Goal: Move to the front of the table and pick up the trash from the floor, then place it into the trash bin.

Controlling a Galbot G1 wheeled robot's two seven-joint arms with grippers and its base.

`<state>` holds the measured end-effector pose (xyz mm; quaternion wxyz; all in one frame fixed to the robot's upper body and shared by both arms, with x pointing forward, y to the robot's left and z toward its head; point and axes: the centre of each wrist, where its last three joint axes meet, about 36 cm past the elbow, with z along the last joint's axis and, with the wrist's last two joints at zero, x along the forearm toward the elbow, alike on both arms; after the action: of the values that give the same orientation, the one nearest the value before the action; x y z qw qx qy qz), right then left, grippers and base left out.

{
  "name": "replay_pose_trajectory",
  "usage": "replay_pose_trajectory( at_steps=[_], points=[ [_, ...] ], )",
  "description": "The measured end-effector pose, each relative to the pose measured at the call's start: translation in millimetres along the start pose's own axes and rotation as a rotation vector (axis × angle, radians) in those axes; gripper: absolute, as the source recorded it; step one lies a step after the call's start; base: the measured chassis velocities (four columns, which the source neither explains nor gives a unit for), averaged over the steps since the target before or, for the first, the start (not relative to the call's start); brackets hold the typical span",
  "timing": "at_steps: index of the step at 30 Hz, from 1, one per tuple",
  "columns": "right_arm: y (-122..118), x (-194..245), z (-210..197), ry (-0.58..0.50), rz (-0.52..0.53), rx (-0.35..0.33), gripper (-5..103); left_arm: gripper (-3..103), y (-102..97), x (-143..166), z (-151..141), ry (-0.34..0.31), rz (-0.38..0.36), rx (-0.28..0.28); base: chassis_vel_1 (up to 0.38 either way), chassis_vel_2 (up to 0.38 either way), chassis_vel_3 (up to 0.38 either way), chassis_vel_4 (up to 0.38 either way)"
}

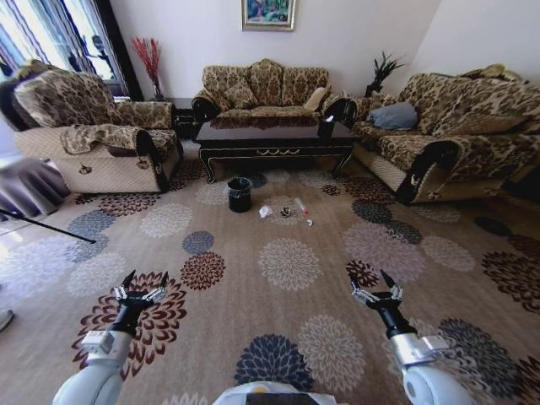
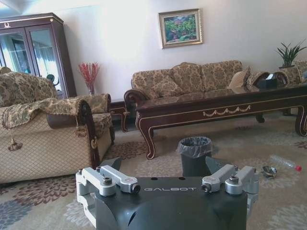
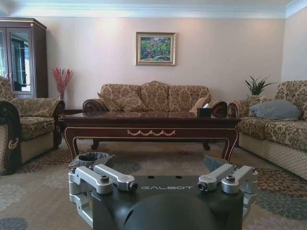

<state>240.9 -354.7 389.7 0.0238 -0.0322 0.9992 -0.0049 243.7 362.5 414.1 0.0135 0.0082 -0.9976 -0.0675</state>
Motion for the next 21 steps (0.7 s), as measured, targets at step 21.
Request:
replay_pose_trajectory(
  at_steps=[21],
  points=[
    [-2, -2, 7, 0.016, 0.001, 0.006, 100, 99, -12.0, 3, -1, 0.015, 0.016, 0.031, 0.000, 0.000, 0.000, 0.000]
  ],
)
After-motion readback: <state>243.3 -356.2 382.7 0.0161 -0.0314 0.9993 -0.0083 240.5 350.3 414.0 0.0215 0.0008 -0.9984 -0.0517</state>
